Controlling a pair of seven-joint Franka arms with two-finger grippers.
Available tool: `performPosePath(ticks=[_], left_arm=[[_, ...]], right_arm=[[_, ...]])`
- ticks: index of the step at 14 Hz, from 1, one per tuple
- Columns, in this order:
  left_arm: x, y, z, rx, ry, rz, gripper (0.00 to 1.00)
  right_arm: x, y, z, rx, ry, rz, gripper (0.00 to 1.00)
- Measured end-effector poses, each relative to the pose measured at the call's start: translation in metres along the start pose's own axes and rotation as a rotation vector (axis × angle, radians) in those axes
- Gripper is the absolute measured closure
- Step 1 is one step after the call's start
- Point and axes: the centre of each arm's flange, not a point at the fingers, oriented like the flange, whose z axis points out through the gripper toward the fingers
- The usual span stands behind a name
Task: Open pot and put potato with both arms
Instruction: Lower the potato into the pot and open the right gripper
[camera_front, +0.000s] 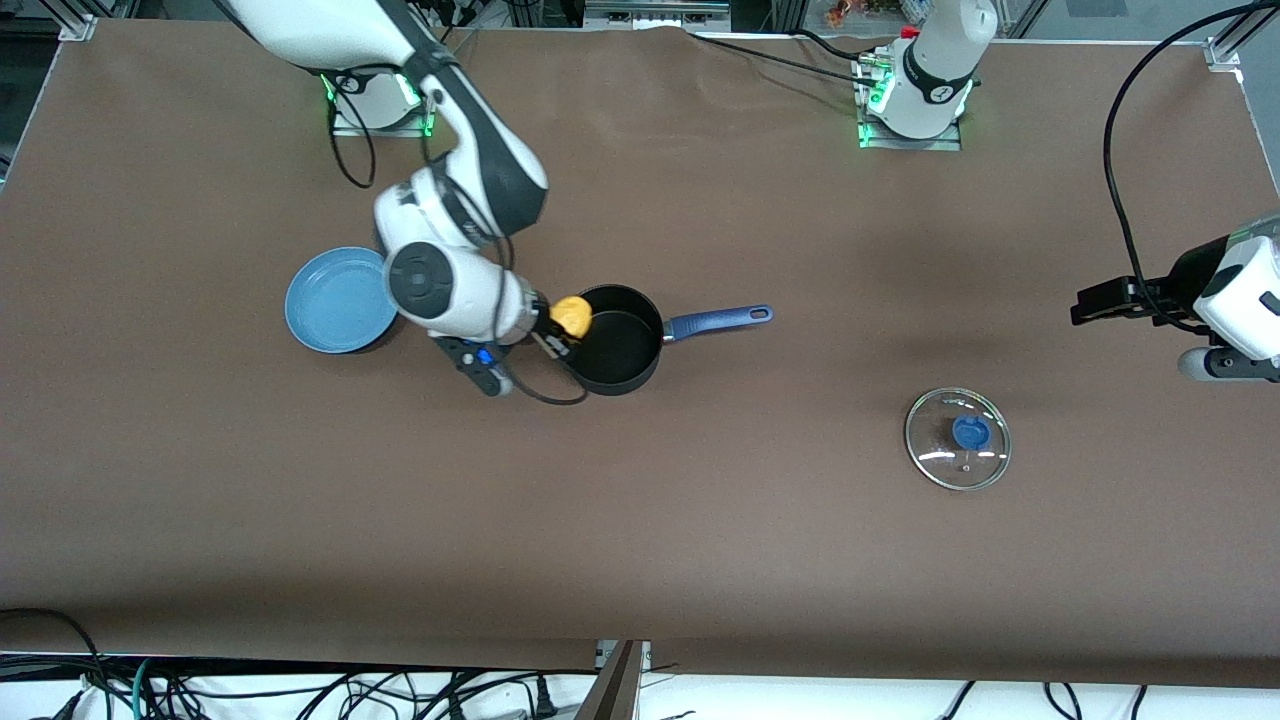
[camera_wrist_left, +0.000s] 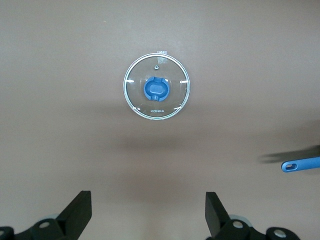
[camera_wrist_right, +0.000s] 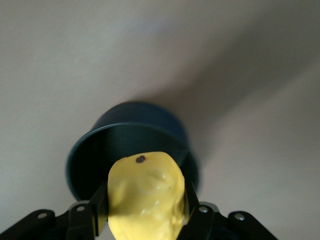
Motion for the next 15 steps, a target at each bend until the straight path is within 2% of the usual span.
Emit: performPosePath(ticks=[1, 3, 5, 7, 10, 12, 15], left_arm=[[0.000, 0.001, 0.000, 0.000, 0.000, 0.001, 0.00], [0.000, 0.003, 0.000, 0.000, 0.000, 0.004, 0.00], [0.000, 0.004, -0.003, 0.000, 0.007, 0.007, 0.00], [0.000, 0.003, -0.005, 0.000, 0.011, 0.006, 0.00], [0.000, 0.004, -0.005, 0.000, 0.012, 0.007, 0.00], [0.000, 0.006, -0.005, 0.000, 0.012, 0.010, 0.00], [0.000, 0.006, -0.006, 0.000, 0.013, 0.010, 0.00]], right_arm=[[-0.012, -0.006, 0.018, 0.012, 0.008, -0.003, 0.38], [-0.027, -0.010, 0.051, -0.004, 0.017, -0.017, 0.38], [-0.028, -0.007, 0.076, -0.044, 0.046, -0.035, 0.38], [-0.024, -0.007, 0.095, -0.049, 0.083, -0.035, 0.38], [-0.026, -0.007, 0.112, -0.057, 0.092, -0.038, 0.38], [-0.026, -0.007, 0.113, -0.058, 0.092, -0.038, 0.34], [-0.027, -0.013, 0.100, -0.038, 0.100, -0.042, 0.10]])
